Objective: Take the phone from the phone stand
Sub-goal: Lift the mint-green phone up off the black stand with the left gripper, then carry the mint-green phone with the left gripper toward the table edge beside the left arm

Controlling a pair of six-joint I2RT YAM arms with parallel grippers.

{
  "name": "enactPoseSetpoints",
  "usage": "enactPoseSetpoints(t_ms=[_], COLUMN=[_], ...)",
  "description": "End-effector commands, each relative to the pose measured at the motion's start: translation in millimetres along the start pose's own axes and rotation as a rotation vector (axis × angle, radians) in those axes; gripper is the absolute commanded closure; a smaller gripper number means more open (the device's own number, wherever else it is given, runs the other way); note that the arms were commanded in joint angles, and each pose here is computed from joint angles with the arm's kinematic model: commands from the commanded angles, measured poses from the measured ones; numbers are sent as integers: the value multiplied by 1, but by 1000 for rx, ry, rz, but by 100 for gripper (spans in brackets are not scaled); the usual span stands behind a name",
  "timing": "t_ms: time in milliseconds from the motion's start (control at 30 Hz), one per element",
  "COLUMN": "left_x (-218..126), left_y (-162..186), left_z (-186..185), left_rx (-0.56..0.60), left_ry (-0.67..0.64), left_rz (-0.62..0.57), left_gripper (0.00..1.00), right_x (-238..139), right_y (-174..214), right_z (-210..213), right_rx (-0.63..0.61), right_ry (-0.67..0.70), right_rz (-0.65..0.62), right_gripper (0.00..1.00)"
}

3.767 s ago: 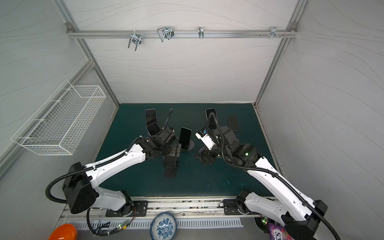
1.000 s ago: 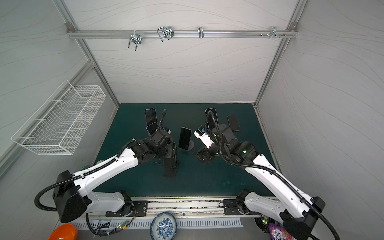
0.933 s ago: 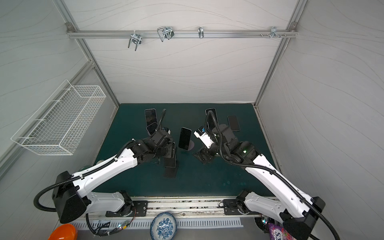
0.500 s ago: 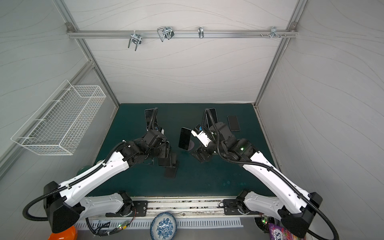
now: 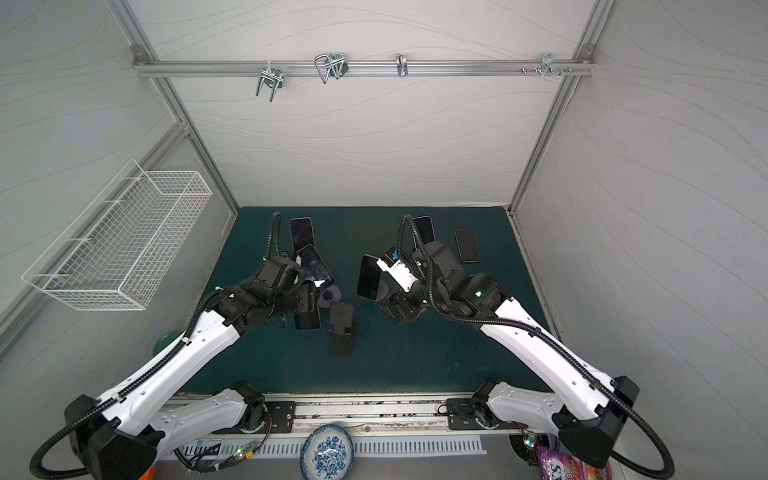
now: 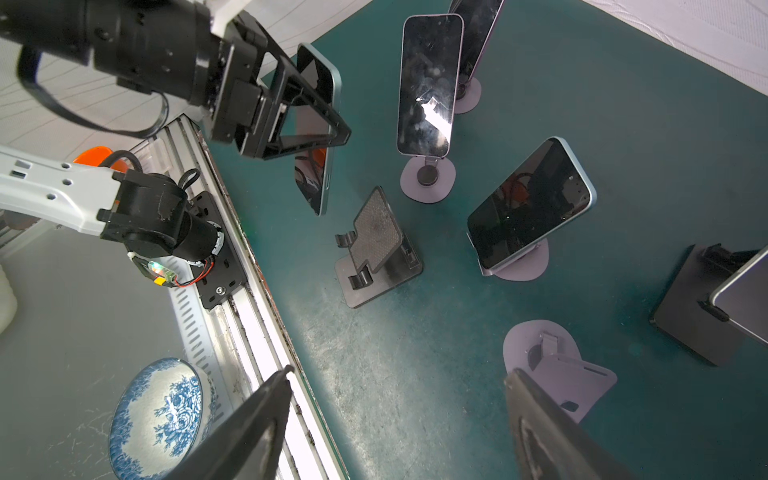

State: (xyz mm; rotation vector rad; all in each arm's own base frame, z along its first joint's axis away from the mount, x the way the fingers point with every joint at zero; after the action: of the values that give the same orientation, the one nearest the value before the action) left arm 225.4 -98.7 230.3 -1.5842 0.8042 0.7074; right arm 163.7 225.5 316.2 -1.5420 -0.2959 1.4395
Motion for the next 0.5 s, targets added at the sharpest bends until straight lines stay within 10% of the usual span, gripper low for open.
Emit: enactPoseSetpoints(t_ms=[0, 467], left_x=[-3, 25], left_y=[-11, -36], left_z=[12, 70], left_rx=[7, -43], left_ry=[9, -116], left_rz=[-35, -67], left_gripper=[44, 44], right_x=[-3, 9], right_y=[-8, -19], right_z=[4, 3], right_rx=[-22, -41], right_ry=[-5, -19], right_rz=[-16, 7], right_gripper=[18, 18])
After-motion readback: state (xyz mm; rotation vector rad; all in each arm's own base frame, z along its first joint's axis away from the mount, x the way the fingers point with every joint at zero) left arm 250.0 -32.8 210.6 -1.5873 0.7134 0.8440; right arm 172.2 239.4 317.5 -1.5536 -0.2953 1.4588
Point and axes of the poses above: each gripper's point midway between its finger pads, its own x axis out along the fingers, its own z axis along the line the jaws close on, y = z × x, the point moved 6 cm from there along -x, back along the fingers
